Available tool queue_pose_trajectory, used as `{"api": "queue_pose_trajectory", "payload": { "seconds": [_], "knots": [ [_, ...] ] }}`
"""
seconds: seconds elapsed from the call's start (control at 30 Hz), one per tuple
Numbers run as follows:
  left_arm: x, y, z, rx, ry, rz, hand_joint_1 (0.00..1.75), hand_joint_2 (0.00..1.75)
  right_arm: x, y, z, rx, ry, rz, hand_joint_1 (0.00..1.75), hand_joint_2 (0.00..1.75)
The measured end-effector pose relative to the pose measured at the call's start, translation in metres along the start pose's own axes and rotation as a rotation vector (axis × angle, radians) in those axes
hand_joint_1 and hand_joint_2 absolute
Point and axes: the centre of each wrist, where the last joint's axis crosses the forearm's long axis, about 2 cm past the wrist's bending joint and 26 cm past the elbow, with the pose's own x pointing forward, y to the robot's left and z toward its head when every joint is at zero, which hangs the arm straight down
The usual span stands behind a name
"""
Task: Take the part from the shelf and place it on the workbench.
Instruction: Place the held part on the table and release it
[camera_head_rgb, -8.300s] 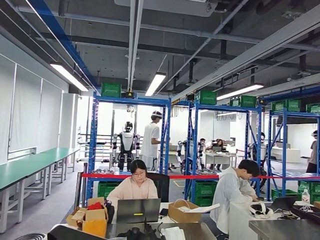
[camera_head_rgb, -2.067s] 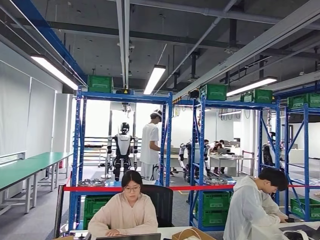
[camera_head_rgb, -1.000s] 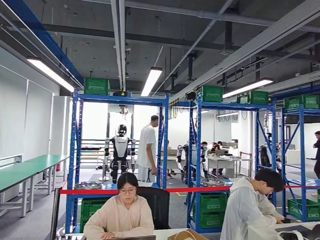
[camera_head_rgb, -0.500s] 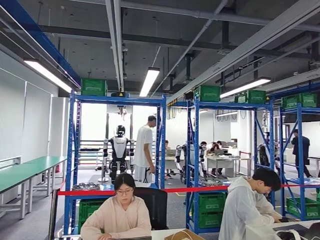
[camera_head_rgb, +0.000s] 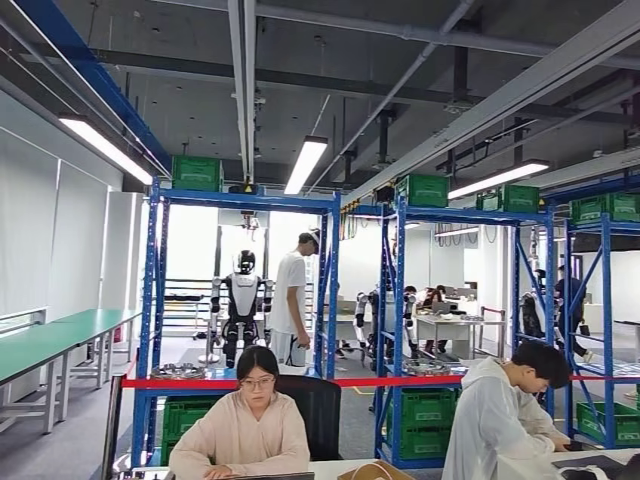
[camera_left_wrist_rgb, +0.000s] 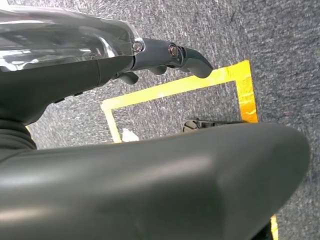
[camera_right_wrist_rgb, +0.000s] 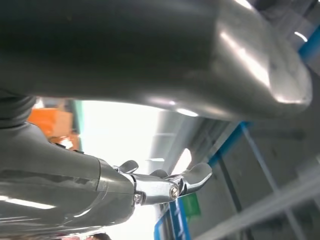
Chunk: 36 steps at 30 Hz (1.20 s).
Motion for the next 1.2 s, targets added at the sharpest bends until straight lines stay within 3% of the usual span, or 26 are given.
{"api": "queue_pose_trajectory", "payload": {
  "seconds": [0.37,0.7,0.9,1.07,1.2],
  "knots": [
    [-0.002,-0.003,0.001,0.008,-0.007,0.021,0.00,0.00,0.014,0.013,0.024,-0.025,0.039,0.042,0.00,0.00],
    [0.001,-0.002,0.000,0.014,-0.015,0.024,0.00,0.00,0.018,0.013,0.028,-0.031,0.089,0.148,0.00,0.00],
    [0.000,-0.003,0.000,0.020,-0.010,0.025,0.00,0.00,0.021,0.014,0.043,-0.030,0.204,0.367,0.00,0.00],
    [0.000,-0.004,0.001,0.020,-0.007,0.025,0.00,0.00,0.014,0.019,0.067,-0.044,0.305,0.359,0.00,0.00],
    [-0.003,-0.008,0.002,0.020,0.002,0.025,0.00,0.00,0.004,0.022,0.099,-0.121,0.455,0.295,0.00,0.00]
  ]
}}
